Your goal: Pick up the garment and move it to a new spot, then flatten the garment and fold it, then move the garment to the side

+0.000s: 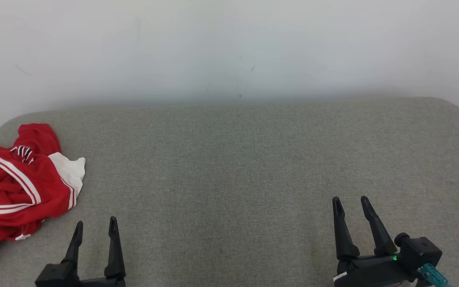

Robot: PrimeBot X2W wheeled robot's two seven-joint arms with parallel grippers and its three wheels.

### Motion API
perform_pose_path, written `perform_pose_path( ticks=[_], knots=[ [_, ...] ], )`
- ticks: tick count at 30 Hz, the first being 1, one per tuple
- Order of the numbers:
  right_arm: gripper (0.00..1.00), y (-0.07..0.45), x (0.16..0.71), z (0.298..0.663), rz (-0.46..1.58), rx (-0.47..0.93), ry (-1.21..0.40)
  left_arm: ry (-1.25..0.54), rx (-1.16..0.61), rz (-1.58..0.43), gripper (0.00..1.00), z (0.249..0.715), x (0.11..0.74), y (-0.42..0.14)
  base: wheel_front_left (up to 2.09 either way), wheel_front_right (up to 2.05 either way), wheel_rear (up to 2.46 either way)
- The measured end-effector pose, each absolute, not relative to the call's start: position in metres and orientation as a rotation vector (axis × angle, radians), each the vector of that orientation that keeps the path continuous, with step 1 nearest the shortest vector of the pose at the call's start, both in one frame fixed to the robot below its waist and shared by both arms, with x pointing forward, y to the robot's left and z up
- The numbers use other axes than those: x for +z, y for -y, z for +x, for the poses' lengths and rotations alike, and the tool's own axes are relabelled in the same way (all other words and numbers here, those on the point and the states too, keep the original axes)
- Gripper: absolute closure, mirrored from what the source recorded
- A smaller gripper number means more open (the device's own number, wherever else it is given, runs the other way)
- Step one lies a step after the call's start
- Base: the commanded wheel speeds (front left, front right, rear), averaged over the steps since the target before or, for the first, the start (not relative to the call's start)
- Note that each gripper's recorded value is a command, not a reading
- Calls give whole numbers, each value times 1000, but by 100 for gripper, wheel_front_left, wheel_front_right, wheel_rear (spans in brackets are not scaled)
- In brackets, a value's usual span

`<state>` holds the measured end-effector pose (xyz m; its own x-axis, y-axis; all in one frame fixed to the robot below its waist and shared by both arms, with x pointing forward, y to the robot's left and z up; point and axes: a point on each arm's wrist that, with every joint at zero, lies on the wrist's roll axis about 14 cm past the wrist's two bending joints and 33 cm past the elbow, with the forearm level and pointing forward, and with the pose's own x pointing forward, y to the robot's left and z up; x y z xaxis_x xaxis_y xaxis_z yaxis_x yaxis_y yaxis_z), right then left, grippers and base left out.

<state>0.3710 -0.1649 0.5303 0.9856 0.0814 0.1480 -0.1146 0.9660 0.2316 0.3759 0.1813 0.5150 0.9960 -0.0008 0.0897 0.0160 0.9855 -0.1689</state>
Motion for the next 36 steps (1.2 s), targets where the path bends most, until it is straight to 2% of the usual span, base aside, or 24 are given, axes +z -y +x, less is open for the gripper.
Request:
perform_pose_path(
  ticks=[16,36],
  knots=[
    [0,164,531,368,135,110,155,98,-20,-80,0,374,513,-180,0,0,0],
    [0,169,524,367,139,92,137,87,1,-85,0,372,509,-185,0,0,0]
  ],
)
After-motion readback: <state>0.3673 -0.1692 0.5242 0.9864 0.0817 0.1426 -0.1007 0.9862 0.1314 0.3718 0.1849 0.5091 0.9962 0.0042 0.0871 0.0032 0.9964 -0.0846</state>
